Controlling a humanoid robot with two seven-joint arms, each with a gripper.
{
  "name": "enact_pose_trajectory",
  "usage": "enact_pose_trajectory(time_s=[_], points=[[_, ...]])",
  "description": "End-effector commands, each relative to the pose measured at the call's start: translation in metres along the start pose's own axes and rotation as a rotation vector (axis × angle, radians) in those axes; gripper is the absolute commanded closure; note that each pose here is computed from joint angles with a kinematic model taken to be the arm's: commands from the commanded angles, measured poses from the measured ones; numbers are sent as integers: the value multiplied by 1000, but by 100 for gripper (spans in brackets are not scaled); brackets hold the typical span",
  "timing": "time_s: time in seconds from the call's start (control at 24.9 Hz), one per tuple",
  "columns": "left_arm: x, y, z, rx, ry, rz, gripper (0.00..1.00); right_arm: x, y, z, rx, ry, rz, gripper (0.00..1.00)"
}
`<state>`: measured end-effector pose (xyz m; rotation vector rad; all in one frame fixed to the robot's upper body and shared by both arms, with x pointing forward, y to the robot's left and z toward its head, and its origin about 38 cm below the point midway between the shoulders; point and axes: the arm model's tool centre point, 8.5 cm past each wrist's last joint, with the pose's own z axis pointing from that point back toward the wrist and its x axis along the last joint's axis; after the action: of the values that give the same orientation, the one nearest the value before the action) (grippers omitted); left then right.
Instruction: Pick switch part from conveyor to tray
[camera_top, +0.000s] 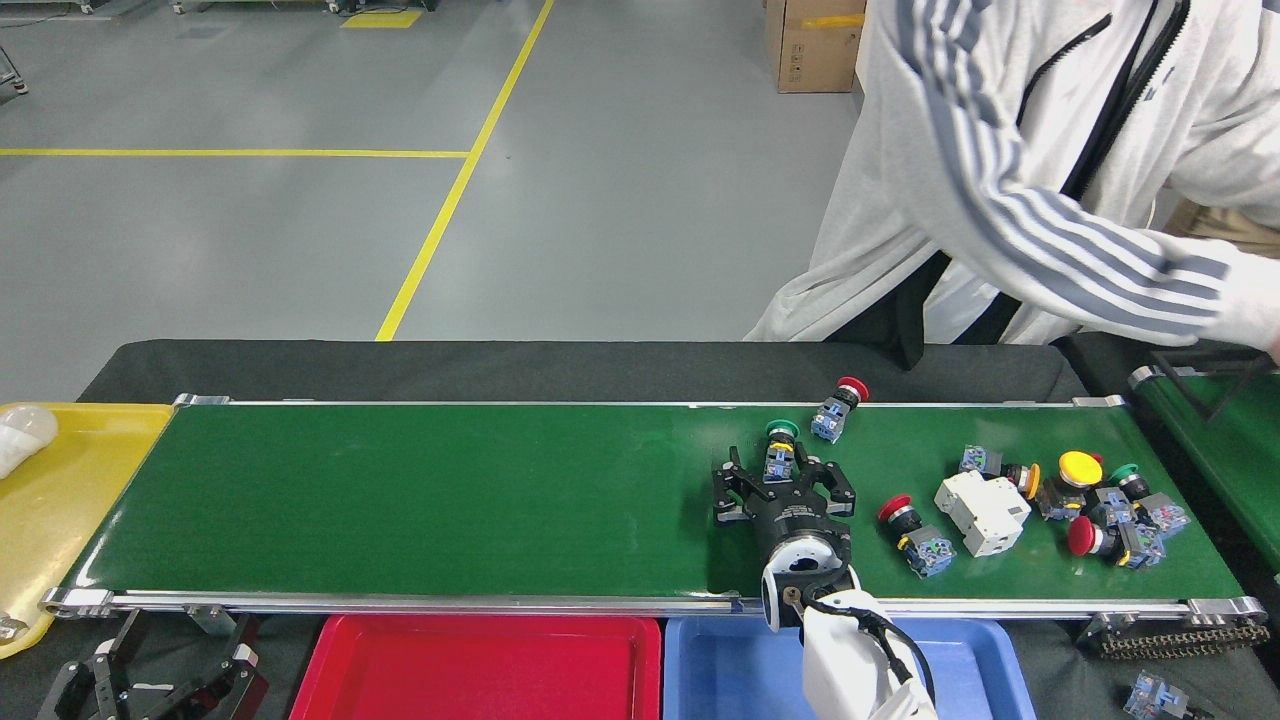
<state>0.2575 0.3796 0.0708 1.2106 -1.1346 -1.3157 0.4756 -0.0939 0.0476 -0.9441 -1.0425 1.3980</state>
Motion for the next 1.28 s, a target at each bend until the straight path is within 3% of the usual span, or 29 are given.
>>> enact_pose_trajectory(time_s=[0.0,0.12,0.2,0.32,0.48,0.52,0.56,0.6,0.76,0.92,0.96,1.0,1.12,1.24], points=[[-3,7,-1,21,0,-13,0,4,-15,-3,-29,-27,17,98],[-3,7,0,21,2,-15,0,7,-17,-2,-39,-46,24,98],[-5,6,1,17,7,-17,0,17,-32,3,-89,-92,28,98],[-5,4,4,11,7,-16,0,56,-41,34,-171,-315,49,98],[-5,4,4,11,7,-16,0,81,-25,95,-233,-672,114,95],[-5,4,4,11,8,-16,0,88,-18,107,-231,-745,130,75],[-5,4,4,11,8,-16,0,100,-9,117,-217,-808,146,24],[-4,4,3,11,5,-14,0,109,-5,122,-211,-839,157,0],[-3,5,2,14,0,-14,0,123,1,132,-222,-896,173,0],[-2,9,-2,29,-2,-15,0,121,-4,132,-237,-880,159,0],[-3,10,-3,32,-2,-16,0,113,-9,131,-252,-843,134,0],[-3,11,-4,34,-1,-17,0,93,-12,126,-262,-748,92,0],[8,13,-12,42,-34,-12,0,37,7,125,-239,-407,-51,0],[48,22,-37,78,-157,0,0,-6,28,136,-304,-48,-131,1]])
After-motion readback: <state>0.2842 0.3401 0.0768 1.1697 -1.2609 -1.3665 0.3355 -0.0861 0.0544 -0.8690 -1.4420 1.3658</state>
